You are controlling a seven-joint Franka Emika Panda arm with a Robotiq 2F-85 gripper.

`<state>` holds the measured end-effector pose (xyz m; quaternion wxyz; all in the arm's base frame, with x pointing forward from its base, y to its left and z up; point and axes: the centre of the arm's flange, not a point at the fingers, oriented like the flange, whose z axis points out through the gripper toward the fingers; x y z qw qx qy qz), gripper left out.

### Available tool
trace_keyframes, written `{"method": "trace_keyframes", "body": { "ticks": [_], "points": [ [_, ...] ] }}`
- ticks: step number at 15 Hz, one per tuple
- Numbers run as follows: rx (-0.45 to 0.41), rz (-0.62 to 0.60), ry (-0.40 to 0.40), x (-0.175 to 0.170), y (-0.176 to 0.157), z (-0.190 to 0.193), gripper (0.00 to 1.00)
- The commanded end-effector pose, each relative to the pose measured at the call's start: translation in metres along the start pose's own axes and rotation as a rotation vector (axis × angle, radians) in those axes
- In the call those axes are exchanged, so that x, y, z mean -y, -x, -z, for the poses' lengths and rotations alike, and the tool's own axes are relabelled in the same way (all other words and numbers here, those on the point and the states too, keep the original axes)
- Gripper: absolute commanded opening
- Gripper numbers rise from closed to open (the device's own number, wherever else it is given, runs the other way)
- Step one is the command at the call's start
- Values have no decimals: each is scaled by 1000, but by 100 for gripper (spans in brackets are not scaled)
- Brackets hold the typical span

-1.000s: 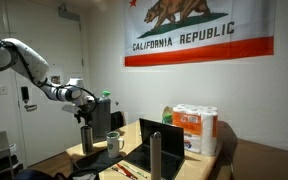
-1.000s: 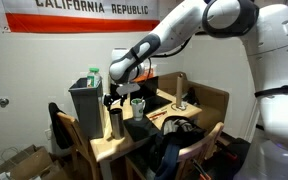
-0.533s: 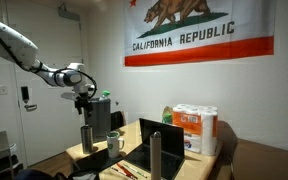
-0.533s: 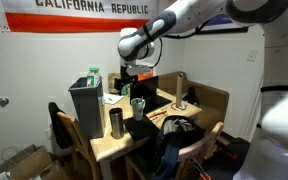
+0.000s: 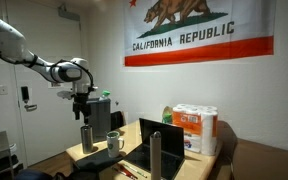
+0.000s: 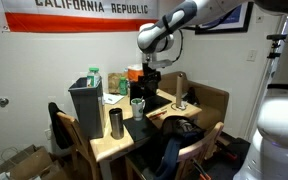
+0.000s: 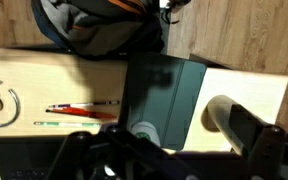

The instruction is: Take the flask out of the bag and put it on the table

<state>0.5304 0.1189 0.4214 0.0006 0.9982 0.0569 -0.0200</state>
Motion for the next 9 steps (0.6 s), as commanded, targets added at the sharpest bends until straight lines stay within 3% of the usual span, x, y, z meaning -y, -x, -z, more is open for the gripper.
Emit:
{"method": "trace_keyframes", "body": {
  "ticks": [1, 3, 4, 9],
  "points": [
    [55, -21, 23, -29, 52, 1, 100],
    [75, -54, 35, -41, 68, -2, 100],
    [66, -45, 14, -30, 37, -7, 100],
    [71, -59, 18, -38, 54, -5, 100]
  ]
}}
